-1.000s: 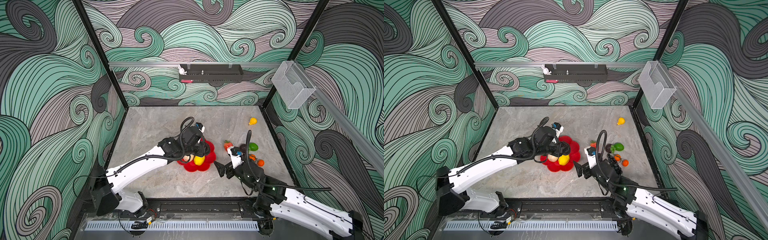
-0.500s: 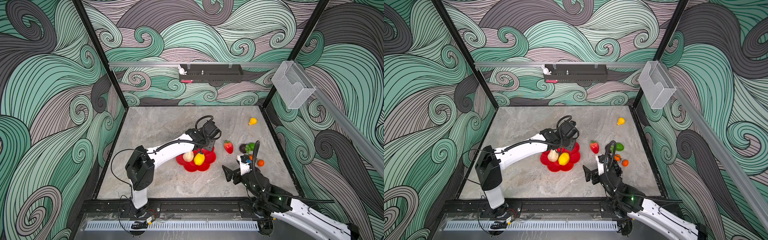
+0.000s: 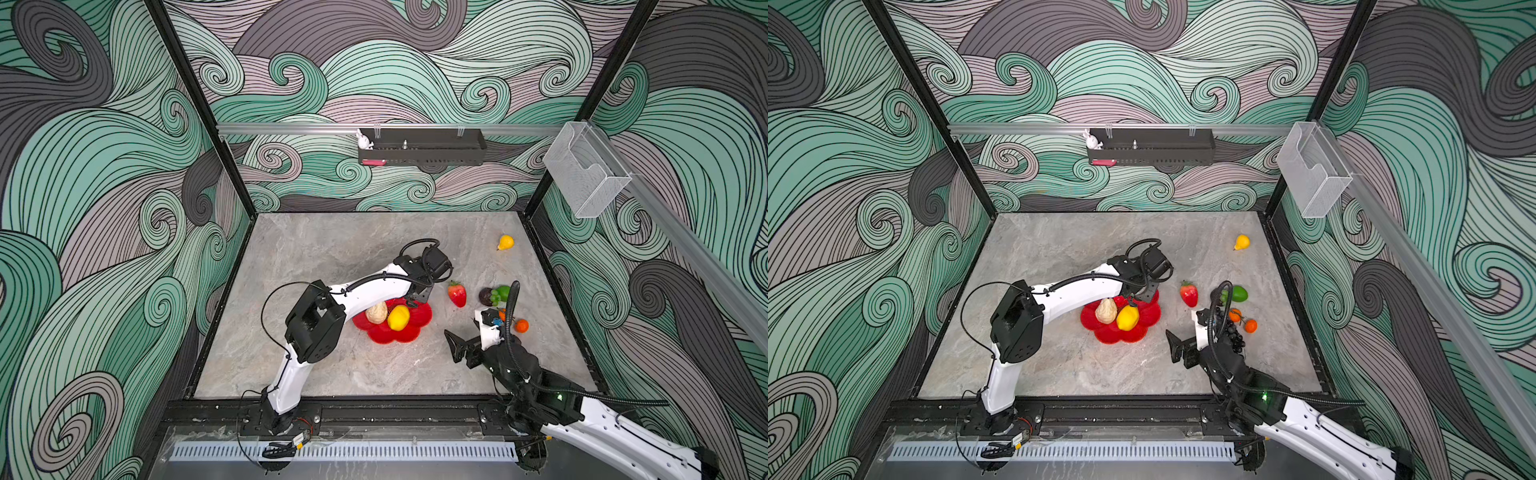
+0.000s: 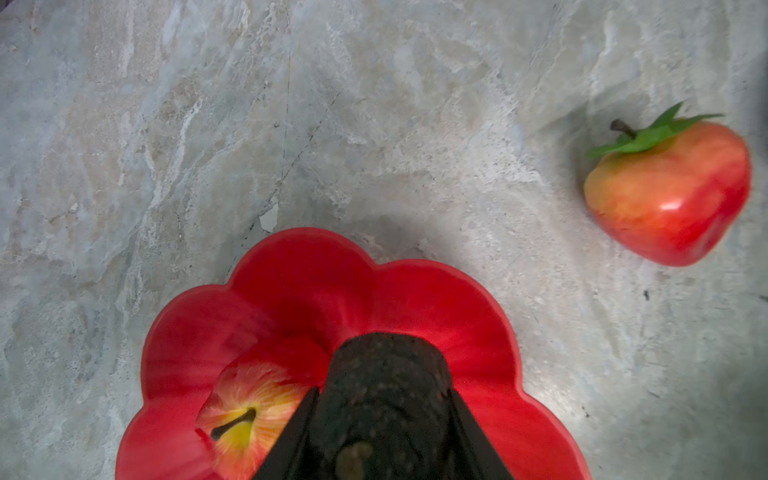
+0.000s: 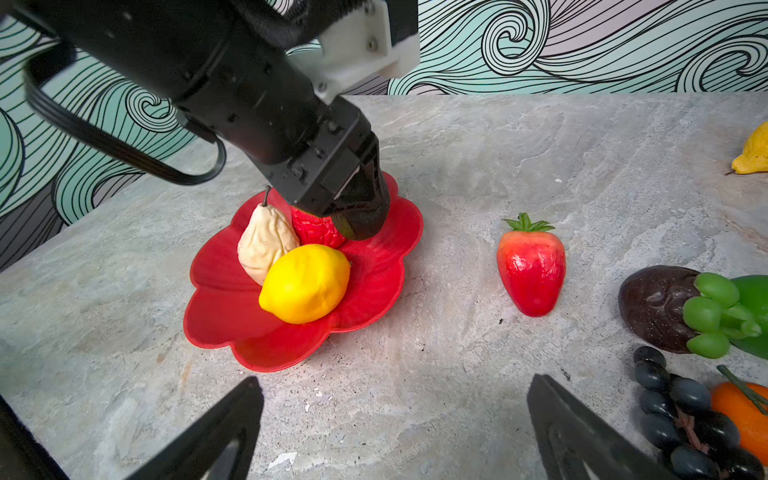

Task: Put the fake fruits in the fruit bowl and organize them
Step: 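Lower the avocado into the red bowl with the left gripper while the right arm withdraws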

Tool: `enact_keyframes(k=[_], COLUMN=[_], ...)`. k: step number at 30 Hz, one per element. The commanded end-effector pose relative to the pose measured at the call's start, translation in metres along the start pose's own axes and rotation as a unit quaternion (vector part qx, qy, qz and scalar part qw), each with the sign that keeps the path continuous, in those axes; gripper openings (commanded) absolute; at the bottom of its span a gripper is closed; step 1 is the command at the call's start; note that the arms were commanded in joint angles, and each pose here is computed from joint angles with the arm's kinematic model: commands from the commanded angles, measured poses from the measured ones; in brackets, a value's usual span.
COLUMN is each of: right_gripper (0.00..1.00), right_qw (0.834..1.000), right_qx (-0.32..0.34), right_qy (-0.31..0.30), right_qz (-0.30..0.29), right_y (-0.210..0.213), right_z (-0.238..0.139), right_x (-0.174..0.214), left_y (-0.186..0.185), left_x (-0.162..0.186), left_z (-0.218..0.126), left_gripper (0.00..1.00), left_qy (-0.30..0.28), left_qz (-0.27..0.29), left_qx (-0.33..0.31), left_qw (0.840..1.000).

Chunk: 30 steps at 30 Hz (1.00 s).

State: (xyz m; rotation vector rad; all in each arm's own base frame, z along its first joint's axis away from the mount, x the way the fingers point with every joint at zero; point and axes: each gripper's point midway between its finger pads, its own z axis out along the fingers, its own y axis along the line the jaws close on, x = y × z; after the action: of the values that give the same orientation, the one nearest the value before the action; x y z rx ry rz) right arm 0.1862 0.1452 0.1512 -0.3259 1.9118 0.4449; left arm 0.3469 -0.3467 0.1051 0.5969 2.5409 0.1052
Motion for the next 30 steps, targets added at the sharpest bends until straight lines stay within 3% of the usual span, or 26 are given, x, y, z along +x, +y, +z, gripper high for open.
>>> enact_keyframes(k=[1,14,30], right_gripper=[1.0,1.0,1.0], right_qw=[1.0,1.0,1.0], right_qx=[0.004,0.005,0.007], right_qy=[-0.011,-0.008,-0.005], right_qz=[0.003,0.003,0.002], right_y=[-0.002,-0.003,-0.002], right_z=[-0.001,0.0,0.001], right_x=[-0.006,-0.005,-0.004], left_y=[0.01,0.014,0.012], left_x=[-0.002,0.01,0.02], left_z=[0.006,0.031,0.036], left_gripper=[0.4,0.42,0.55], left_qy=[0.007,0.029,0.044], left_qz=[0.004,-0.007,-0.011], left_qx=[-0.024,-0.033,-0.02], left_qw=[1.0,0.999,0.999])
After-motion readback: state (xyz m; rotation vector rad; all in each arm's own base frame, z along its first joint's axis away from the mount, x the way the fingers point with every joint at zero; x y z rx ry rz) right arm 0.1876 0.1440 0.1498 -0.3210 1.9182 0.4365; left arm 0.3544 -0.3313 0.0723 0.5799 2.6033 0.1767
